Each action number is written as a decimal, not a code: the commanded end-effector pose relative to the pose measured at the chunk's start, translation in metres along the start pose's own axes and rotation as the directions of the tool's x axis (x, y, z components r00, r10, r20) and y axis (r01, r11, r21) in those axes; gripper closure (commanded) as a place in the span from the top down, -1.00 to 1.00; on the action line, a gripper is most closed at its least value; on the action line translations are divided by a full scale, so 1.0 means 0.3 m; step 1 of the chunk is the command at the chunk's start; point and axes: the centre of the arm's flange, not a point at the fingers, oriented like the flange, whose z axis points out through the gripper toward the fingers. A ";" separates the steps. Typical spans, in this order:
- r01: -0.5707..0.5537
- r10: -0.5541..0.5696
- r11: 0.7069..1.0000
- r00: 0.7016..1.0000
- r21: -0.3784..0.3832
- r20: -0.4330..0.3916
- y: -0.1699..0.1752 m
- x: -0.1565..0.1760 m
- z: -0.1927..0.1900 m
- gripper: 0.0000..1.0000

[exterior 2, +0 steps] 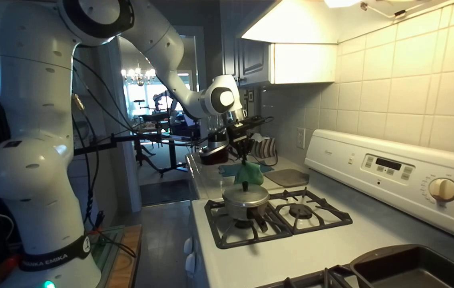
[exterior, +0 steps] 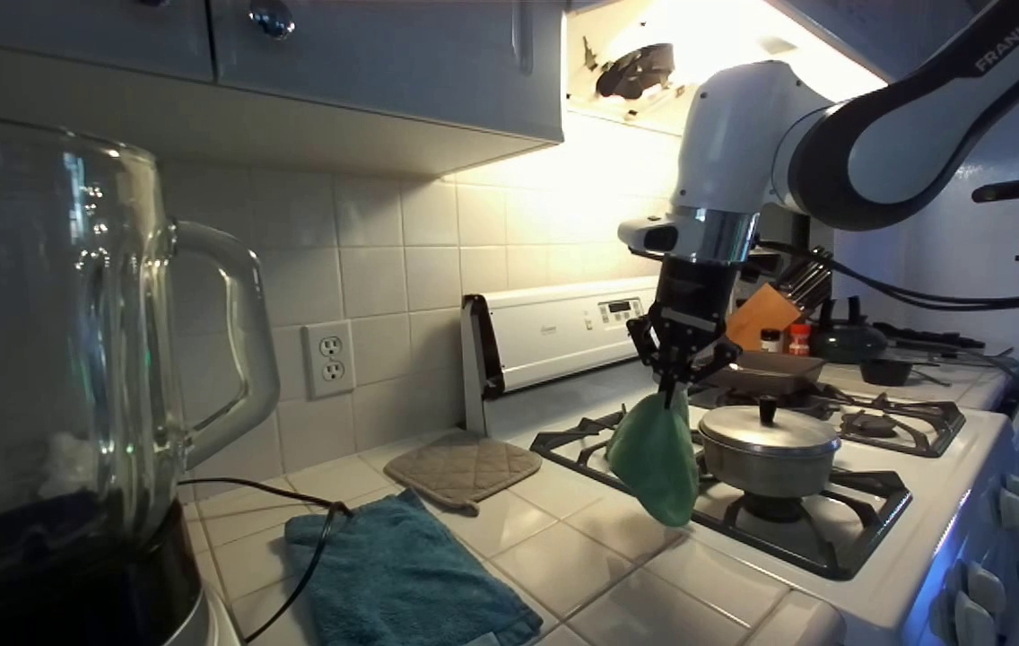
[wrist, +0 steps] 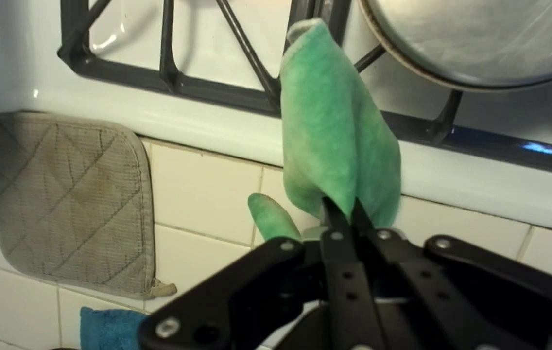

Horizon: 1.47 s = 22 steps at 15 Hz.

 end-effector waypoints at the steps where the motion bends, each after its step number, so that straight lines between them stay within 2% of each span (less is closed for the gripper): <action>1: -0.075 0.076 0.997 0.997 -0.023 0.024 -0.072 -0.092 -0.096 -0.98; 6: -0.151 0.154 0.987 0.986 -0.064 0.058 -0.108 -0.173 -0.196 -0.98; 11: -0.257 0.263 0.964 0.960 -0.066 0.100 -0.156 -0.248 -0.263 -0.98; 18: -0.361 0.365 0.931 0.923 -0.052 0.122 -0.173 -0.361 -0.263 -0.98; 22: -0.394 0.398 0.917 0.908 -0.058 0.133 -0.188 -0.386 -0.276 -0.98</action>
